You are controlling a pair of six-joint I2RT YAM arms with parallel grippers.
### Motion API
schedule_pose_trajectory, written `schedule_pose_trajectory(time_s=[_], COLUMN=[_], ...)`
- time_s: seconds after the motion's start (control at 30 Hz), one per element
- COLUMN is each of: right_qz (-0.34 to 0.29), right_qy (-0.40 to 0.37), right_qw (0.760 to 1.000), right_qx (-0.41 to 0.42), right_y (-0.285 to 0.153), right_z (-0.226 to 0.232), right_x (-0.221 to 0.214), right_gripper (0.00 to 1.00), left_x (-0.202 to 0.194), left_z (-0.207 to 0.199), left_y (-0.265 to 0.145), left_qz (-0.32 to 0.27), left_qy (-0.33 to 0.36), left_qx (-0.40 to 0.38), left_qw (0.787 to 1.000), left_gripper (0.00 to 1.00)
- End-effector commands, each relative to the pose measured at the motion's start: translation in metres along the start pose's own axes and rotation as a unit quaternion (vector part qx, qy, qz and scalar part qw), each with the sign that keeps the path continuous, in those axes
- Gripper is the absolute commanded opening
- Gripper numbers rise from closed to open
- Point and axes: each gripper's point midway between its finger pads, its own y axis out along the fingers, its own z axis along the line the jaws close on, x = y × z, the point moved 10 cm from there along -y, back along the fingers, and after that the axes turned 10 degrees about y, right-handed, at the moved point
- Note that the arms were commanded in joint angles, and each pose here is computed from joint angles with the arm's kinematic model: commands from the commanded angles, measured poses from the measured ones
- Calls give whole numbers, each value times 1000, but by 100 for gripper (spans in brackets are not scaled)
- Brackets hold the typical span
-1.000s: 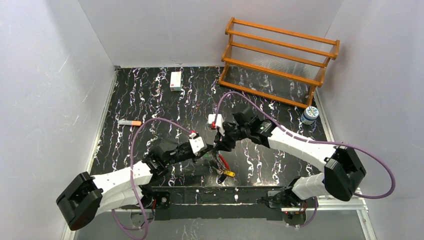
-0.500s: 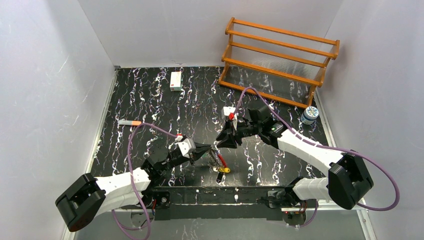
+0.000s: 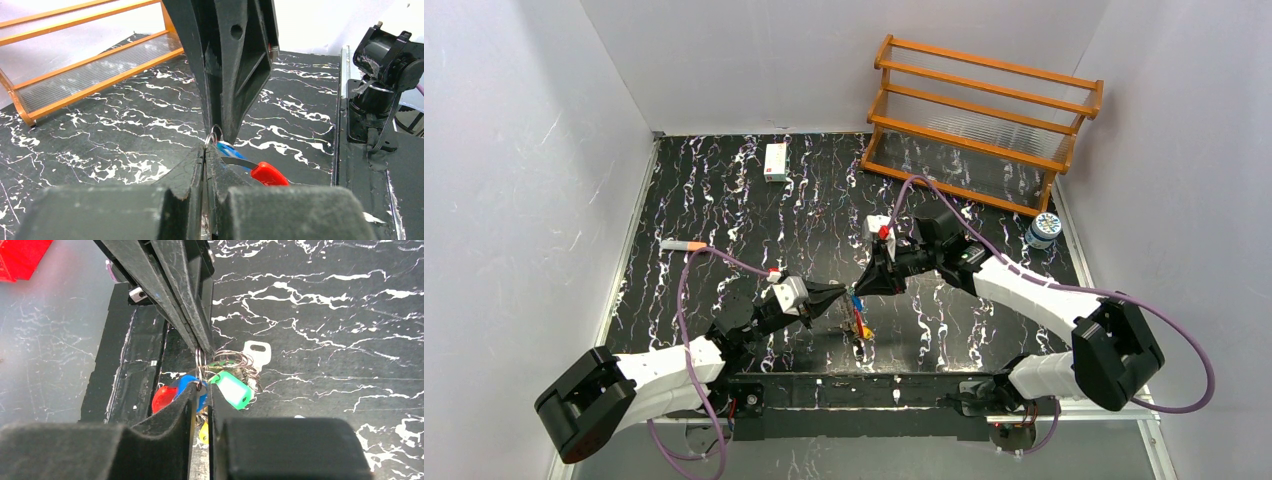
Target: Put the keys on the keyring
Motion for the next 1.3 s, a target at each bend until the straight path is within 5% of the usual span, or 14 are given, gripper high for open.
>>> schedule_pose_trajectory(time_s=[0.0,0.2,0.4,1.0,1.17,1.27], right_qz=[-11,-12,-22,-30,-27,-22], right_qy=[-13,-11,-17,-13,-7,-1], right_qw=[1000,1000,1000,999,1000,999], right_qx=[2,-6,8,-7,-16,-25], right_y=[1,0,-1,-3,-3,-2], right_z=[-2,-3,2,4,2,-1], right_x=[14,16,21,27,24,21], right_gripper=[18,15,28,26,3,1], left_x=[10,10,9,9,9,9], left_z=[2,1,1,0,0,0], left_y=[0,0,0,1,1,1], left_qz=[-34,-33,-32,-32,-31,-32], left_qy=[11,11,12,9,9,9], left_qx=[9,7,7,-2,-3,-2], left_qw=[999,999,999,999,999,999], left_gripper=[0,0,0,0,0,0])
